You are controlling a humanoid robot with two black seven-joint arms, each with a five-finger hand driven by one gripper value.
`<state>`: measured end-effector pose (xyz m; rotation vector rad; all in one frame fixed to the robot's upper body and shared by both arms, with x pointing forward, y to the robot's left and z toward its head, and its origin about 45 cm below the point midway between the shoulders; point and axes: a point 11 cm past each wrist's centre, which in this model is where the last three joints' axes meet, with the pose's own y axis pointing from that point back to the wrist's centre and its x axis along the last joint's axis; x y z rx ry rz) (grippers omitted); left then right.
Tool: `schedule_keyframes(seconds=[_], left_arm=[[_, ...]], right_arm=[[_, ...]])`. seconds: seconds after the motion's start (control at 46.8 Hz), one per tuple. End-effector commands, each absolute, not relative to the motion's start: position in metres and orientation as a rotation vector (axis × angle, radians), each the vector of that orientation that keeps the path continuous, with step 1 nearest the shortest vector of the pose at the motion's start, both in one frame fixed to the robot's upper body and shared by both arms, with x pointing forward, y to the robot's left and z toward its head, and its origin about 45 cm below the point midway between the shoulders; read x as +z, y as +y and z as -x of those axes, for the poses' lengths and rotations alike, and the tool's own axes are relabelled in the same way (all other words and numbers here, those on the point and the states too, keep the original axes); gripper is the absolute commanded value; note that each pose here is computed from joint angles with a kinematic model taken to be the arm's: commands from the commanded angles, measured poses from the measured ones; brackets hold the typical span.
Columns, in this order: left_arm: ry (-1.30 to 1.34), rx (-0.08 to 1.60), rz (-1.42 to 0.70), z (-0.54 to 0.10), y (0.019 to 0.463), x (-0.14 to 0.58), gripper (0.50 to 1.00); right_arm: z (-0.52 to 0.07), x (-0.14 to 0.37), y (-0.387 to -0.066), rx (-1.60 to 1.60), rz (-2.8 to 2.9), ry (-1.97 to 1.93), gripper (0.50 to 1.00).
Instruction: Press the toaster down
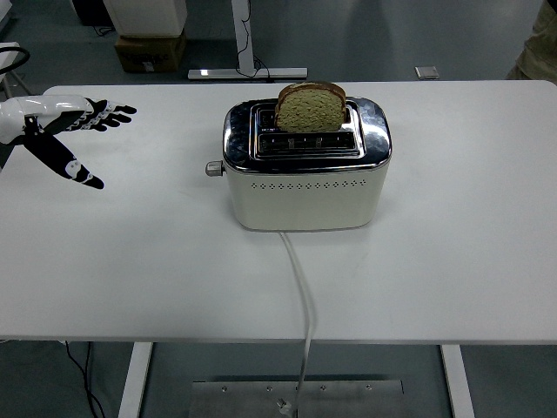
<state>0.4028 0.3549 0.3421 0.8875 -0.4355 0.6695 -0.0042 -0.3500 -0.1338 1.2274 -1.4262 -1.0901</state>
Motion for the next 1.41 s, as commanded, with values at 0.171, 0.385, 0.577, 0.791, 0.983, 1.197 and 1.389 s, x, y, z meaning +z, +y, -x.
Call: schedule_keyframes(seconds=[0.171, 0.385, 0.577, 0.791, 0.983, 1.197, 1.389], left_arm=[[-0.540, 0.592, -1.049, -0.403, 0.354, 0.325, 1.000], [-0.598, 0.525, -1.076, -0.408, 0.331, 0.312, 1.000], [-0.612, 0.485, -1.026, -0.412, 0.303, 0.308, 1.000], [-0.622, 0.476, -1.017, -0.412, 0.297, 0.309, 1.000], [-0.643, 0.471, -1.010, -0.411, 0.293, 0.316, 1.000], [-0.674, 0.449, -1.038, -0.413, 0.290, 0.316, 1.000], [-0.684, 0.406, -1.008, -0.414, 0.267, 0.311, 1.000]], right_arm=[[0.004, -0.134, -0.350, -1.089, -1.226, -1.426, 0.998], [0.004, -0.134, -0.350, -1.089, -1.226, -1.426, 0.998], [0.004, -0.134, -0.350, -1.089, -1.226, -1.426, 1.000], [0.004, -0.134, -0.350, -1.090, -1.225, -1.428, 1.000], [0.004, -0.134, -0.350, -1.089, -1.226, -1.426, 1.000], [0.004, -0.134, -0.350, -1.089, -1.227, -1.425, 1.000], [0.004, -0.134, -0.350, -1.089, -1.226, -1.426, 1.000]])
